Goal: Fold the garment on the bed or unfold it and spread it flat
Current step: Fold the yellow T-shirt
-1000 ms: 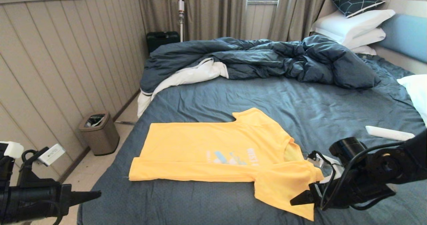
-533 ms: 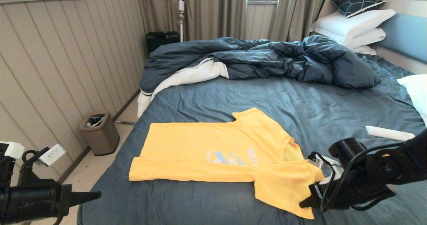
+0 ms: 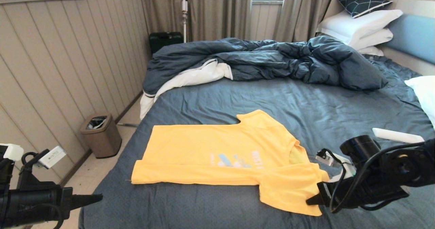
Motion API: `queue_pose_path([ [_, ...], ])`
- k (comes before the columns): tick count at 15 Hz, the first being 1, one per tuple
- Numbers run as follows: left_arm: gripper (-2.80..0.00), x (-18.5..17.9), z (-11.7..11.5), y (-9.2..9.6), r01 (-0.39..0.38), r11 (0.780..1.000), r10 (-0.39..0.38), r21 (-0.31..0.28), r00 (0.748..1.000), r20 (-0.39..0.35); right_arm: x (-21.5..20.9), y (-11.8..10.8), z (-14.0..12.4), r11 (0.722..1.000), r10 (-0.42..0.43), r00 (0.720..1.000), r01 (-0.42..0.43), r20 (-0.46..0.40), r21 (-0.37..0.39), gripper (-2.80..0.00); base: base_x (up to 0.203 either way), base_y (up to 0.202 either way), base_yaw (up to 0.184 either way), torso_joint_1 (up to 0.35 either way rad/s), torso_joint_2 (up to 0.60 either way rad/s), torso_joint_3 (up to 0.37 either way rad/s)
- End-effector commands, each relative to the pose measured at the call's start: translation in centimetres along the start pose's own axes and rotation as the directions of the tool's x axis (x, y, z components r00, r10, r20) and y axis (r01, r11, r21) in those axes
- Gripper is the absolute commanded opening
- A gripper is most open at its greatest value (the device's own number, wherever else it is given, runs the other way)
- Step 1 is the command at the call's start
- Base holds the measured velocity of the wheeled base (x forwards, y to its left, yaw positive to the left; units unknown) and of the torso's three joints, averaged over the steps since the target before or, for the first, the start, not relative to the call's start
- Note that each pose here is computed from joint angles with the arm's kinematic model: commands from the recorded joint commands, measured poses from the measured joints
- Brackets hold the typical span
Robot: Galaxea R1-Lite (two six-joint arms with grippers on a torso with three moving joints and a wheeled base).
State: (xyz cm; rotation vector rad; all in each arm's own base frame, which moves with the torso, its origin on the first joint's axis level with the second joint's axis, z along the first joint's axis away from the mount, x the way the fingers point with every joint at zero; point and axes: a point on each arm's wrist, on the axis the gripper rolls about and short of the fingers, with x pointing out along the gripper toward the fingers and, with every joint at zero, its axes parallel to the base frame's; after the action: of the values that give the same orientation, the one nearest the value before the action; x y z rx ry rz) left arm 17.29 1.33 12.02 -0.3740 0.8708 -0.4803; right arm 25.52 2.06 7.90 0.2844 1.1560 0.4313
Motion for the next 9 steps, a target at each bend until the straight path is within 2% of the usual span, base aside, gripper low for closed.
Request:
queue_pose_path([
  [1, -2.80, 0.0, 0.1, 0.0, 0.003, 1.000, -0.003, 0.002, 1.000, 0.003, -1.8, 1.1, 0.9, 1.000, 0.012, 0.997, -0.009, 0.082, -0.029, -2.80, 0.000, 0.000, 0.000, 0.000, 0.00, 0.000],
  [5, -2.80, -0.2, 0.4, -0.2, 0.000, 1.000, 0.000, 0.011, 1.000, 0.015, -3.2, 2.1, 4.3, 1.000, 0.028, 0.980, -0.026, 0.197, -0.012, -2.80, 0.000, 0.000, 0.000, 0.000, 0.00, 0.000],
  [9, -2.80, -0.3, 0.6, -0.2, -0.001, 1.000, 0.001, 0.015, 1.000, 0.022, -2.5, 1.8, 8.2, 0.998, 0.034, 0.968, -0.044, 0.249, 0.035, -2.80, 0.000, 0.000, 0.000, 0.000, 0.00, 0.000],
])
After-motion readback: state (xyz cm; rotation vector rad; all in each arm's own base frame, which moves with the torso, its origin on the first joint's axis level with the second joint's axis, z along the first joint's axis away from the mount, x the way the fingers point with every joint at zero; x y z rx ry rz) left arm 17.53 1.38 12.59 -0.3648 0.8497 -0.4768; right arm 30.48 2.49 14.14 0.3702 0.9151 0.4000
